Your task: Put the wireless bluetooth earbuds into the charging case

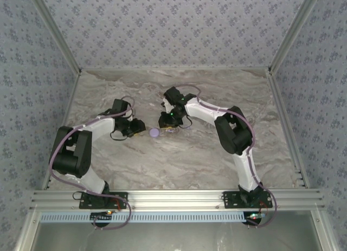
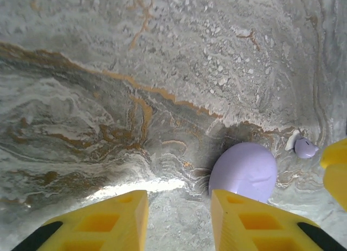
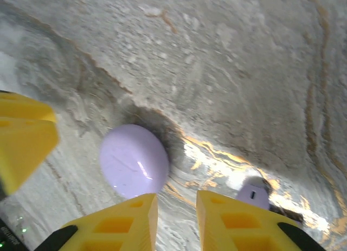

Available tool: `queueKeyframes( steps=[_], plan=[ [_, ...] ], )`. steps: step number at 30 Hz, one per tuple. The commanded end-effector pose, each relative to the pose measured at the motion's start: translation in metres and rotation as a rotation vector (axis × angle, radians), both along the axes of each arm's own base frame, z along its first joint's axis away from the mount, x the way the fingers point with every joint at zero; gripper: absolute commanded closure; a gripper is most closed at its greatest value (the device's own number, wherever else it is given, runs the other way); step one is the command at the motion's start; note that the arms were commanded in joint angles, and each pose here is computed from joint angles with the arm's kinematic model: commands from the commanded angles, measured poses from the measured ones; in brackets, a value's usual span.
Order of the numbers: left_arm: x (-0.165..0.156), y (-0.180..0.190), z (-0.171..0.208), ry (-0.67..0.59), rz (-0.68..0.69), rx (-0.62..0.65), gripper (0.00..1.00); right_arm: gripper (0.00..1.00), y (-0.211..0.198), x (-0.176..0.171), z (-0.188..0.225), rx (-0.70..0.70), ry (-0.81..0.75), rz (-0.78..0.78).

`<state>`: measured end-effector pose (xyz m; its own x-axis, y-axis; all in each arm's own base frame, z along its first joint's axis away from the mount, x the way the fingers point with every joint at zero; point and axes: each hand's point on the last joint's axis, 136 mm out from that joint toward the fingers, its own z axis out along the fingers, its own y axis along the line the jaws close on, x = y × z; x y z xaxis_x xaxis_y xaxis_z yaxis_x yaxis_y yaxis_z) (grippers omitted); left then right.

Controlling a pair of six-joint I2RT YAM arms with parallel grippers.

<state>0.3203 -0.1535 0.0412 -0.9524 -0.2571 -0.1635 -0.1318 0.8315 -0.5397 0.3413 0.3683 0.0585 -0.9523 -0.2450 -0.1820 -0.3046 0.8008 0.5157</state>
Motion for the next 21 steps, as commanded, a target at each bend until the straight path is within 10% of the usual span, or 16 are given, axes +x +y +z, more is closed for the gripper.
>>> queueKeyframes(
  steps=[1,21],
  plan=[
    [0.002,-0.017,0.010,-0.020,-0.016,-0.134,0.63,0.70,0.008,-0.005,0.011,0.061,0.021,0.004],
    [-0.004,-0.027,-0.008,0.039,-0.033,-0.196,0.59,0.72,0.017,-0.013,-0.017,0.077,0.128,-0.004]
  ],
)
